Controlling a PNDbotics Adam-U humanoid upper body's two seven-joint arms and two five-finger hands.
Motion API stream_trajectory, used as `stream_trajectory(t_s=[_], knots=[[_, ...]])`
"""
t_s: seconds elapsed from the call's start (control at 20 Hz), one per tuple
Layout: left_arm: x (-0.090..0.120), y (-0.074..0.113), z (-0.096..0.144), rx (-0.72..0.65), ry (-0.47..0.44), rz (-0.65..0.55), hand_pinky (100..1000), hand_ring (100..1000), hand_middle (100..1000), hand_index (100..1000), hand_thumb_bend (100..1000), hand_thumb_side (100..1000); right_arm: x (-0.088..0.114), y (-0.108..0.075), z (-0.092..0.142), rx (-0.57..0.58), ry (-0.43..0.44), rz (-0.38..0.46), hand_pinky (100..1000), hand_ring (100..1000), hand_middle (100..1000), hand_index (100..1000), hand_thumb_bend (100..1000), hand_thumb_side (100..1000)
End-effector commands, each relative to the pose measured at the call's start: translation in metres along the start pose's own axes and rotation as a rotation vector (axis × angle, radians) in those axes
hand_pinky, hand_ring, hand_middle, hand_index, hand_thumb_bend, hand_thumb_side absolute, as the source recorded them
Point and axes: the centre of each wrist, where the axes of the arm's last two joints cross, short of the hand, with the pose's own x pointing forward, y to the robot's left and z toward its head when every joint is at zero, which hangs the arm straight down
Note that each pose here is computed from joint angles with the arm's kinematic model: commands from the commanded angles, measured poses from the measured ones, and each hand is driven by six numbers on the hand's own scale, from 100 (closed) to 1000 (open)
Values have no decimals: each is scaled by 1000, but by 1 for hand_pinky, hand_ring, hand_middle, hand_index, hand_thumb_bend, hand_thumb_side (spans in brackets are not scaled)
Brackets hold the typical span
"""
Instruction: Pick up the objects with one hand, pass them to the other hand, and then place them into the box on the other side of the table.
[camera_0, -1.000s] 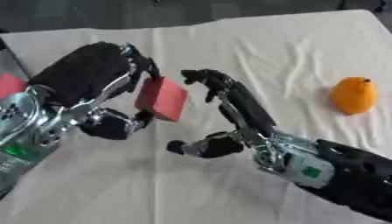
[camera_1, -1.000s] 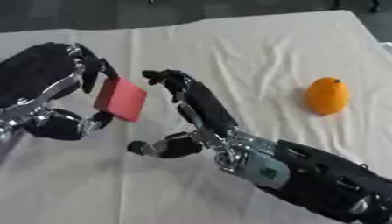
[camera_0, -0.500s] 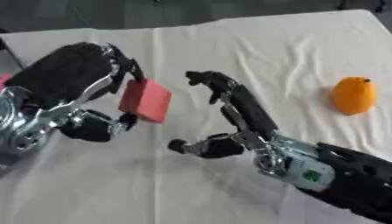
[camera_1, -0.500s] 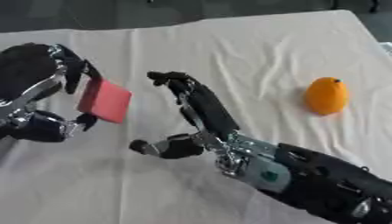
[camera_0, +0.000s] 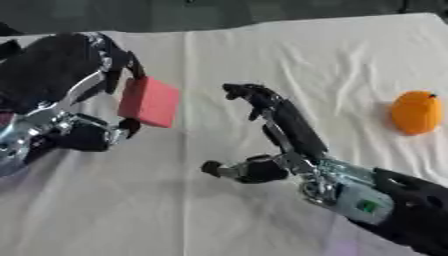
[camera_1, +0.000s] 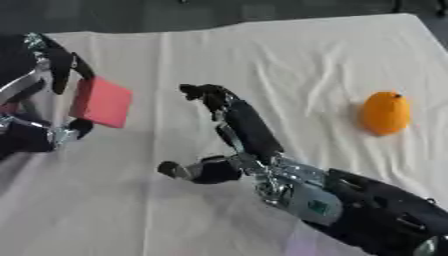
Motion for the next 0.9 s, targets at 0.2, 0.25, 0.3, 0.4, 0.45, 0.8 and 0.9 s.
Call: stream_trajectory(t_s=[0.2, 0.25, 0.3, 0.4, 0.45, 0.8, 0.9], knots=[[-26, 24, 20, 75, 116, -30, 714, 531, 343, 426, 448, 100, -2, -5, 0, -13, -21, 27, 489, 843, 717, 890, 724, 443], [-30, 26, 23, 84, 136, -32, 713, 531, 342, 425, 451, 100, -2, -5, 0, -14, -22, 28, 490, 843, 718, 890, 723, 443], [-35, 27, 26, 92, 158, -34, 714, 530, 342, 424, 451, 100, -2, -5, 1, -15, -23, 29, 491, 844, 719, 890, 723, 443], [-42, 29, 31, 107, 195, -37, 714, 529, 340, 422, 450, 100, -2, -5, 1, -16, -23, 30, 491, 844, 719, 891, 723, 443], [-46, 30, 34, 114, 214, -39, 713, 529, 340, 421, 455, 100, -2, -5, 2, -17, -22, 31, 492, 844, 720, 891, 726, 446], [-75, 27, 45, 146, 352, -57, 712, 528, 338, 417, 459, 100, -3, -4, 3, -28, -18, 32, 493, 845, 722, 892, 722, 444], [-81, 24, 47, 144, 381, -56, 713, 529, 339, 417, 458, 100, -2, -4, 4, -31, -18, 32, 494, 845, 722, 892, 722, 445]])
